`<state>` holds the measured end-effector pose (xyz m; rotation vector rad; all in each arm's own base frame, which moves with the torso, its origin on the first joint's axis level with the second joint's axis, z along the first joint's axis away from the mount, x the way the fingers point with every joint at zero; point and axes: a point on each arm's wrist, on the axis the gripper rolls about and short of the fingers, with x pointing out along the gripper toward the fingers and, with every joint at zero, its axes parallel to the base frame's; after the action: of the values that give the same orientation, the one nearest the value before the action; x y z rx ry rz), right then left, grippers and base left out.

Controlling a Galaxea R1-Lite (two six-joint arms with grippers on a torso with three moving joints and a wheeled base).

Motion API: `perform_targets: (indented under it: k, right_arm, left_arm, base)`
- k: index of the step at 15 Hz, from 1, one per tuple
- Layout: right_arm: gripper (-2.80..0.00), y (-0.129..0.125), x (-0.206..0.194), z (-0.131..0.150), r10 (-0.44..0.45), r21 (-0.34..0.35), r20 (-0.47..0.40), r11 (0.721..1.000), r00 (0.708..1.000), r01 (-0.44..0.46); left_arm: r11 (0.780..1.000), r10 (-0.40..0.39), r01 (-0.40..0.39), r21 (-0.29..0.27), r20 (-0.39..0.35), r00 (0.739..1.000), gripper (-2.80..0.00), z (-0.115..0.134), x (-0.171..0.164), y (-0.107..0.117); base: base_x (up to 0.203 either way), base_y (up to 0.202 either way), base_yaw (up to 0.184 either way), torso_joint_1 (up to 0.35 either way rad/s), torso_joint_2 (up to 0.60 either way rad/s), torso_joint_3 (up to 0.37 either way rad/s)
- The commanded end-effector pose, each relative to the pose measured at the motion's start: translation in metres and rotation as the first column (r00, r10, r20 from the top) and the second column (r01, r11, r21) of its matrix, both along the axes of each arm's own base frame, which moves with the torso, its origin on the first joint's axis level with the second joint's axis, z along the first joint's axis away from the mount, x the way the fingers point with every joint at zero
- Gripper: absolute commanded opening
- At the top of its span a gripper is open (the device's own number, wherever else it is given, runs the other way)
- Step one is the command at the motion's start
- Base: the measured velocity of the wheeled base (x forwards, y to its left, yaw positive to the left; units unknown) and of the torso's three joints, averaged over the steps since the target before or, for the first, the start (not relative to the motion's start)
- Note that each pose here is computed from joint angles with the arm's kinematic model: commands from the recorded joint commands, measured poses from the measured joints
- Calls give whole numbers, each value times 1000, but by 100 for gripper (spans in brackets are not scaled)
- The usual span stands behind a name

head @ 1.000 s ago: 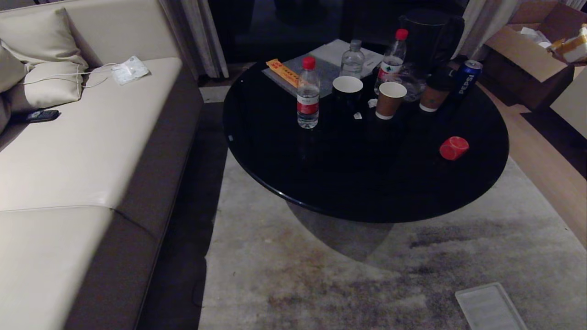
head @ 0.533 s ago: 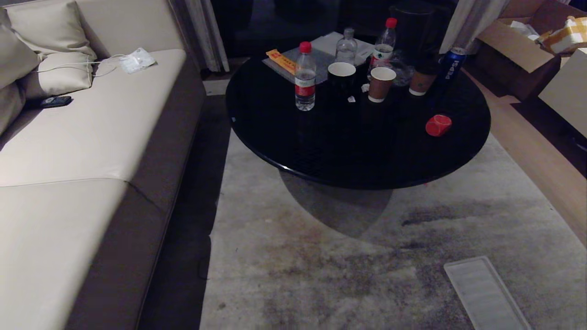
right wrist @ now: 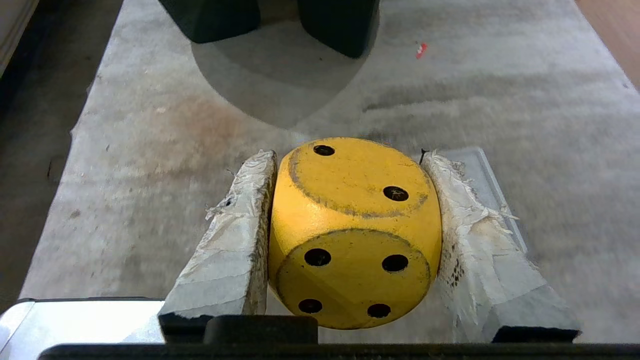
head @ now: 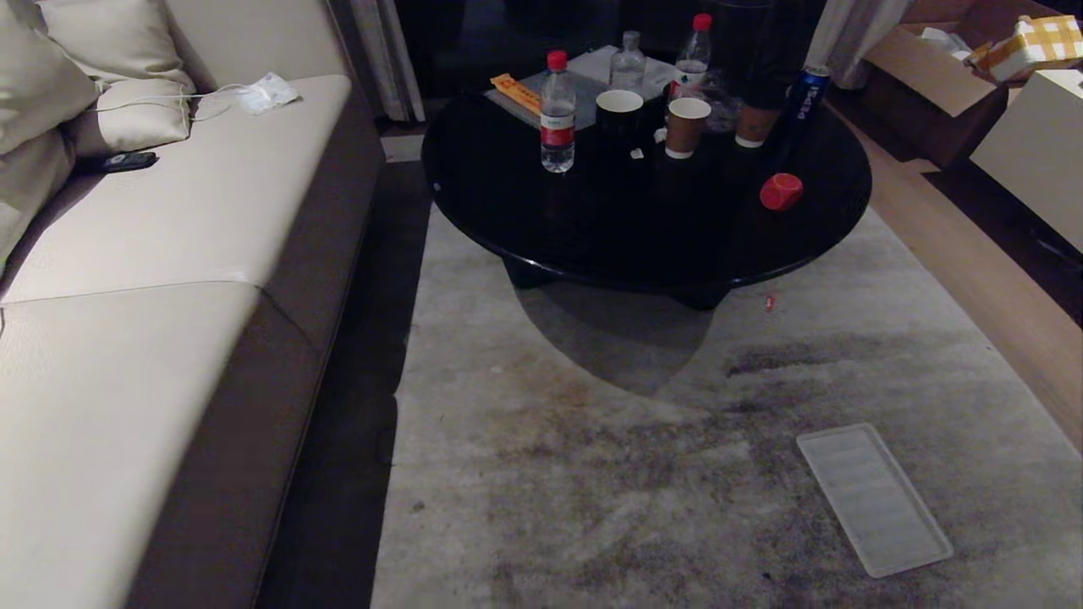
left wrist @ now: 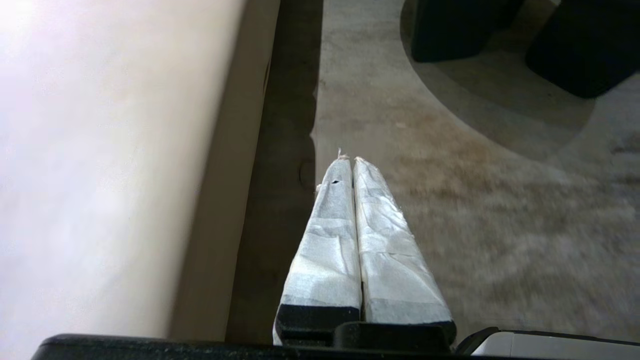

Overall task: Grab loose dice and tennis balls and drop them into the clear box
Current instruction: Put the toys in the box

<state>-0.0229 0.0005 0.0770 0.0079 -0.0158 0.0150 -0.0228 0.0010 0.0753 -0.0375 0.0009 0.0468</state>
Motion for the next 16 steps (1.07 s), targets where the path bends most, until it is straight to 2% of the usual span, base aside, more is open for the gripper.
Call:
perform_targets:
  k: [1, 4, 12, 16]
  right_arm:
    - [-280, 0, 1, -1, 0, 1, -7, 1000, 1000, 0]
    - [-280, 0, 1, -1, 0, 0, -7, 1000, 1000, 0]
    - [-280, 0, 1, -1, 0, 0, -7, 1000, 1000, 0]
    - [-280, 0, 1, -1, 0, 1, -7, 1000, 1000, 0]
  left_arm:
    - [1000, 1, -1, -2, -3, 1000, -280, 0, 0, 0]
    - [1000, 1, -1, -1, -3, 1000, -280, 0, 0, 0]
    - [1000, 2, -2, -7, -2, 1000, -280, 0, 0, 0]
    - [1000, 2, -2, -6, -1, 1000, -280, 0, 0, 0]
  base:
    - [-176, 0, -2, -1, -6, 2]
    - [-162, 0, -3, 1, -1, 2]
    - [0, 0, 0, 0, 0, 0]
    - [2, 6, -145, 2, 2, -1]
